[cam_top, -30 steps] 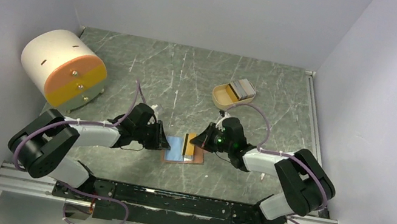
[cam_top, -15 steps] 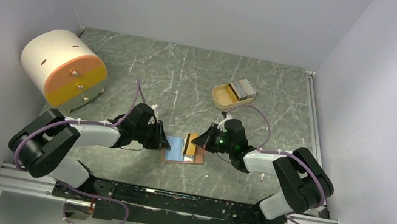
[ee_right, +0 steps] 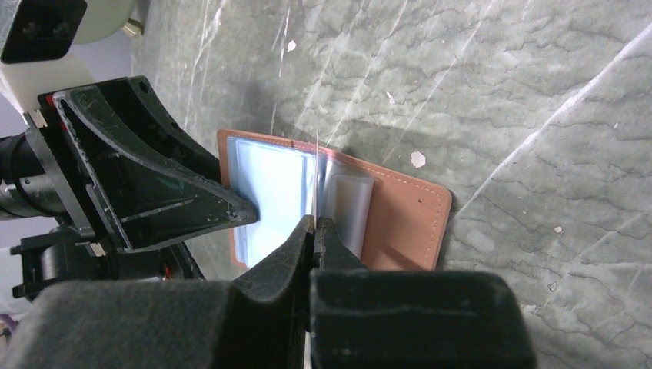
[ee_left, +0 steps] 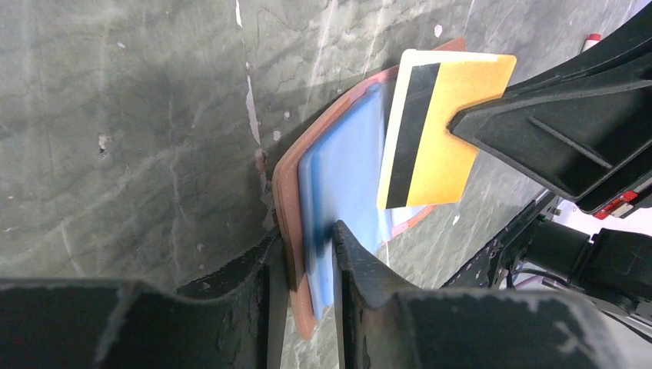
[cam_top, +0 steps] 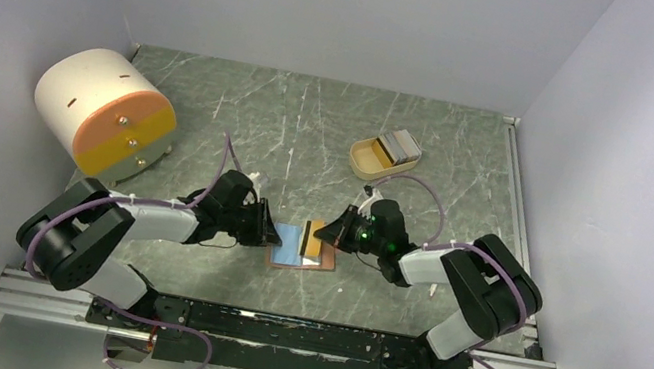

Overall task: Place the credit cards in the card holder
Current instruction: Insert the credit card into the card holder.

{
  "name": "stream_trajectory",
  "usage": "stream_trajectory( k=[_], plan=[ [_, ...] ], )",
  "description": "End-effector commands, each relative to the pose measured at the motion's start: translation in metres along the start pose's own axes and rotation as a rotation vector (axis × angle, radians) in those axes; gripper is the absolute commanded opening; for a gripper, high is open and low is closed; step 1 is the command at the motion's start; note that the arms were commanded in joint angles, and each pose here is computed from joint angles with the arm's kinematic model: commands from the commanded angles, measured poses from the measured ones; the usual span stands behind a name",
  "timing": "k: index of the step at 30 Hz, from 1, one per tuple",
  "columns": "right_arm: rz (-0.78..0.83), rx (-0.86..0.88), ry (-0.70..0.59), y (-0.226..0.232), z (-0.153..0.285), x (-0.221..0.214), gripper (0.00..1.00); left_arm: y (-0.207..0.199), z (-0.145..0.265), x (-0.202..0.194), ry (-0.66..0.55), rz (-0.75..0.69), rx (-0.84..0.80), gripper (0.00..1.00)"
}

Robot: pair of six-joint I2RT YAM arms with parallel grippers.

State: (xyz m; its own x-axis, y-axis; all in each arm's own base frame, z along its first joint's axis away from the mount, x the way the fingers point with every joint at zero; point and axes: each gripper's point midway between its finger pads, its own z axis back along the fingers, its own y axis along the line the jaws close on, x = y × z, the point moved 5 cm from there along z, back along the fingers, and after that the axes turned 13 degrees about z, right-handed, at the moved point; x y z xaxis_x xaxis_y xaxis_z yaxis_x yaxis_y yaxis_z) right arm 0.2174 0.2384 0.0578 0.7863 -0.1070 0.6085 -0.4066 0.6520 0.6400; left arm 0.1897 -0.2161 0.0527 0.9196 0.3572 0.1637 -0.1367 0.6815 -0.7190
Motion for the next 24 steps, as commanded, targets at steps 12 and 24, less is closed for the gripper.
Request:
stream_trajectory(
  k=[12, 24],
  plan=[
    [0.006, 0.045, -0.024, -0.002, 0.002, -0.008, 0.0, 0.008, -0.005, -0.003, 0.021, -0.01, 0.014, 0.31],
    [0.01, 0.007, -0.065, -0.007, 0.0, 0.001, 0.0, -0.005, 0.009, -0.005, 0.015, 0.029, -0.119, 0.24]
  ],
)
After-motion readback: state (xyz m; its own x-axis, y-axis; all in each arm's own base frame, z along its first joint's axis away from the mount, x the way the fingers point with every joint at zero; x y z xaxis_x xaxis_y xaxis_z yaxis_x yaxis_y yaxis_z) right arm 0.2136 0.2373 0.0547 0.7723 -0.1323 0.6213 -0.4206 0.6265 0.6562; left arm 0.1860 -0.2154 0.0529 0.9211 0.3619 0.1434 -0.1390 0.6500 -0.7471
